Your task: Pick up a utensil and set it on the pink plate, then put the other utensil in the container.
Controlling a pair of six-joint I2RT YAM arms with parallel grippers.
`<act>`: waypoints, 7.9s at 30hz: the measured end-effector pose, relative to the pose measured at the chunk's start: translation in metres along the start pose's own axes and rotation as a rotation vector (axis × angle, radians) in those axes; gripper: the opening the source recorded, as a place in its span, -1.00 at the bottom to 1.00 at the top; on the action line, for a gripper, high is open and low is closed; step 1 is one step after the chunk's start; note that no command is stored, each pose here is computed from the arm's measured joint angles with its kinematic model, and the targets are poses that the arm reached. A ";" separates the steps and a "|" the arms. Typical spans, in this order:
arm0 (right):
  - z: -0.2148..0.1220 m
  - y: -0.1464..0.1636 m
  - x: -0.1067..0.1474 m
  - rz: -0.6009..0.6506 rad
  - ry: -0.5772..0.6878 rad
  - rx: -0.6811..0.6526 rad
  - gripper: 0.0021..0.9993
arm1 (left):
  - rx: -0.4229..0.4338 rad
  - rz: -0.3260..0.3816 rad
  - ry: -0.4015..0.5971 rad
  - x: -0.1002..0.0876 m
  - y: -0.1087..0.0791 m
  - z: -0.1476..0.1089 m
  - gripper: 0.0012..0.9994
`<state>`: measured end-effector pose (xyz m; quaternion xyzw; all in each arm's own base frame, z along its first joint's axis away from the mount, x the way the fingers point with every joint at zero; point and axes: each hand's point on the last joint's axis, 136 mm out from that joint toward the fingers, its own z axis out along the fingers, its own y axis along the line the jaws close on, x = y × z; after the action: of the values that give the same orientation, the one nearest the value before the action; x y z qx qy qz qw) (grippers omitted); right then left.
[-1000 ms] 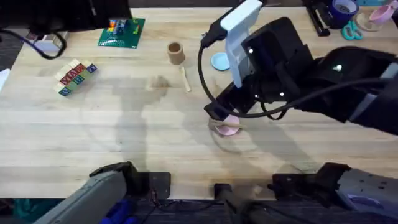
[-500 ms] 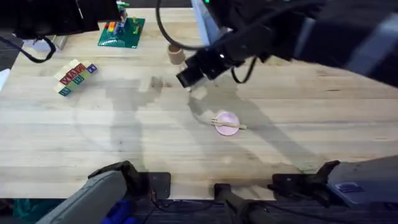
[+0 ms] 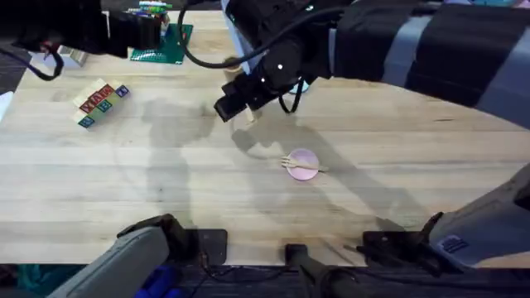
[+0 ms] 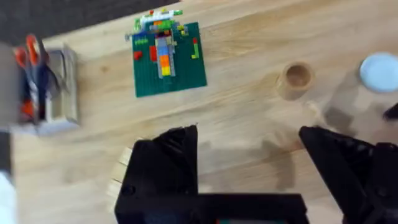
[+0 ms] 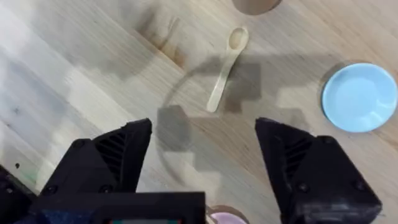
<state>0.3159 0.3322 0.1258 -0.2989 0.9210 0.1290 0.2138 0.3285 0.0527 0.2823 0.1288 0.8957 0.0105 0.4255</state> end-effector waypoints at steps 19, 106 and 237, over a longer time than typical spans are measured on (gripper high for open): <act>0.000 0.000 -0.001 0.069 -0.002 0.000 0.99 | 0.404 0.361 -0.159 0.048 0.026 0.078 0.98; 0.097 -0.017 -0.003 0.171 -0.036 0.171 0.99 | 0.641 0.293 -0.422 0.096 0.023 0.172 0.99; 0.056 -0.055 -0.163 -0.379 -0.902 -0.450 -0.93 | 0.641 0.294 -0.422 0.096 0.023 0.172 0.99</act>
<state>0.4859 0.3897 0.1479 -0.4133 0.6172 0.3977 0.5386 0.4072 0.0819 0.1022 0.3805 0.7189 -0.2351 0.5321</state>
